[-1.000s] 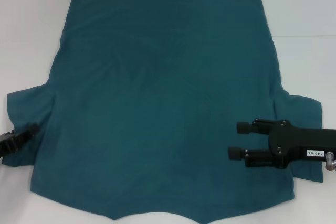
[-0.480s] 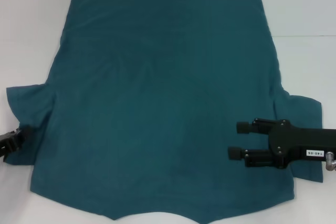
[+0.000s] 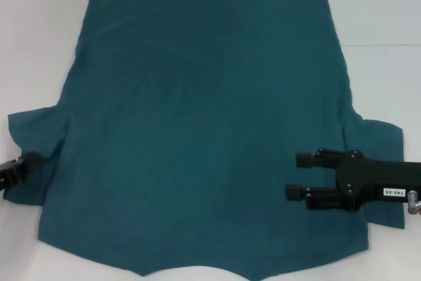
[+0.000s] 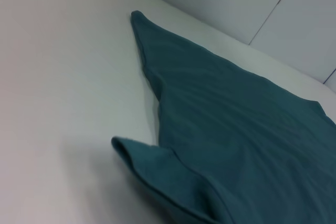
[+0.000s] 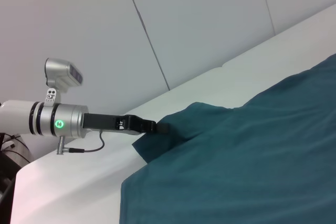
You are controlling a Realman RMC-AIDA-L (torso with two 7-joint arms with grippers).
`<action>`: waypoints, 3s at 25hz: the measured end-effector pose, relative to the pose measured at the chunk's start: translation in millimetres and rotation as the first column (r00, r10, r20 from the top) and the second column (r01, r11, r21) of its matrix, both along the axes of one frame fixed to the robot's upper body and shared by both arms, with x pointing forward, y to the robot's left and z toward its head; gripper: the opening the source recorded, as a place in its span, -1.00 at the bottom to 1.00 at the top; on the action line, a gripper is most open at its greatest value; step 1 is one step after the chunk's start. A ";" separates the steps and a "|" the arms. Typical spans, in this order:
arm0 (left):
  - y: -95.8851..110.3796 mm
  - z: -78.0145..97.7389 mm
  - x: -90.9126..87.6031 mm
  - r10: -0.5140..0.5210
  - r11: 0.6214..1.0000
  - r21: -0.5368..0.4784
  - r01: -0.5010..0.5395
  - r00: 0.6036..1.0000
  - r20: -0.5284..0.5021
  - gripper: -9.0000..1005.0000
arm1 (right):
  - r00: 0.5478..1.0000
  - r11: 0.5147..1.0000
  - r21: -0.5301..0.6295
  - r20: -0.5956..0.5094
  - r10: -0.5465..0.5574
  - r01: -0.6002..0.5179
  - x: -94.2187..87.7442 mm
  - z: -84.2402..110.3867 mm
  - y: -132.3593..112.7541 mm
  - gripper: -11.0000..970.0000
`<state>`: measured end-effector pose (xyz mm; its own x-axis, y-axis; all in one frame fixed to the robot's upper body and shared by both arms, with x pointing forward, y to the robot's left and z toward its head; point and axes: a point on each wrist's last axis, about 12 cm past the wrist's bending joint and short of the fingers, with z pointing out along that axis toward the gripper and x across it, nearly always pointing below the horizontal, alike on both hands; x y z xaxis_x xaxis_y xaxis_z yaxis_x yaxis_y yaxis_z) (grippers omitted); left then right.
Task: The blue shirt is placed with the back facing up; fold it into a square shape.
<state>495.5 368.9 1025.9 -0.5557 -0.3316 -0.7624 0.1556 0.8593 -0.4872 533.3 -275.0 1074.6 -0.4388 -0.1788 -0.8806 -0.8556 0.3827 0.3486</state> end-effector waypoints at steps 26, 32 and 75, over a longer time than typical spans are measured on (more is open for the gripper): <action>24.4 33.1 28.1 -0.023 0.988 0.151 0.015 0.998 0.054 -0.98 | 1.000 1.000 0.014 0.004 -0.007 0.007 0.9 1.1 1.4 0.85; 25.8 36.0 34.5 -0.020 0.982 0.190 0.009 0.998 0.058 -0.98 | 1.000 1.000 0.022 0.005 -0.011 0.010 0.2 1.3 1.1 0.85; 17.3 47.8 49.0 -0.059 0.971 0.237 0.041 0.996 0.070 -0.98 | 1.000 0.999 0.030 0.002 -0.019 0.019 0.2 0.7 2.2 0.84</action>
<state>544.5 386.1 1073.7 -0.5047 -0.1117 -0.8560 0.2296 0.9385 -0.2579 533.5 -272.9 1075.3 -0.4397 -0.1434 -0.8866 -0.8490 0.3885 0.3582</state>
